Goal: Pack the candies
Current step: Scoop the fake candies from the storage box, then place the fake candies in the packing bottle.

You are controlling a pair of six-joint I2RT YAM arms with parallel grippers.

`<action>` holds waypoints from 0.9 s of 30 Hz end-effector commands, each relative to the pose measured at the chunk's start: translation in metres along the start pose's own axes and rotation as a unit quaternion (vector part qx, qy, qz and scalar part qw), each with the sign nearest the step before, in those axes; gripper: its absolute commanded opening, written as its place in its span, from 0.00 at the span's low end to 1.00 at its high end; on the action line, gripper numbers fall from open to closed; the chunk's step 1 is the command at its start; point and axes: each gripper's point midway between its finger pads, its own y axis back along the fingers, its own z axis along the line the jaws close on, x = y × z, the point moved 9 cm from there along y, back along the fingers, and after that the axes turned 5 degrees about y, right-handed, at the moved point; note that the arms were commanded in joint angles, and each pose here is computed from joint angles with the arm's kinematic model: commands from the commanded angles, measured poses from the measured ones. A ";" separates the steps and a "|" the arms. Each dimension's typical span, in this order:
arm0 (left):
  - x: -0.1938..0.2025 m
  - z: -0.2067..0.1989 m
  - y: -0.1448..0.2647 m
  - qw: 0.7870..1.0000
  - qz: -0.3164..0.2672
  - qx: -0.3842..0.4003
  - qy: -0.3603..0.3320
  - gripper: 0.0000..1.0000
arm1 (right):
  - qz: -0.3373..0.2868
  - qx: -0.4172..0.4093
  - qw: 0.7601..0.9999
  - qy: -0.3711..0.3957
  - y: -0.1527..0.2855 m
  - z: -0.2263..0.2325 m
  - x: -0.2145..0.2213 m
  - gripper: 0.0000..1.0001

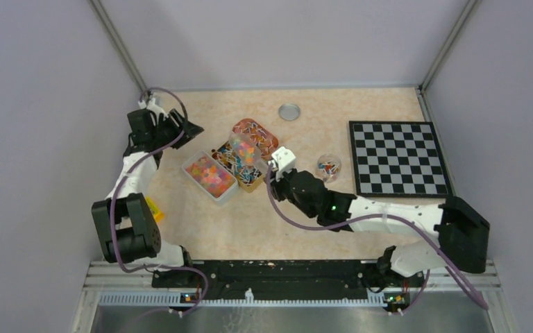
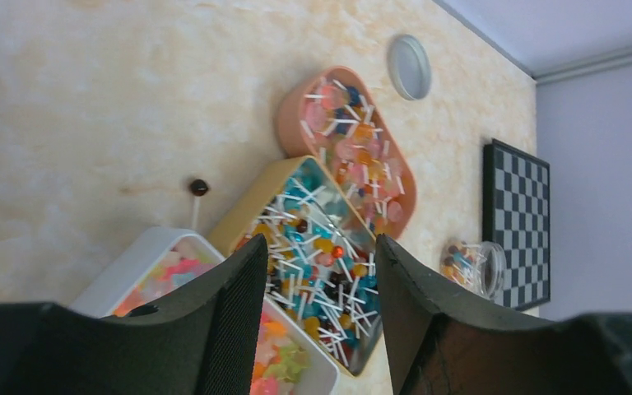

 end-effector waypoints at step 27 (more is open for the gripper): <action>0.095 -0.103 0.035 0.961 0.070 0.165 -0.213 0.99 | 0.109 0.260 0.954 -0.106 0.126 -0.079 0.014 0.00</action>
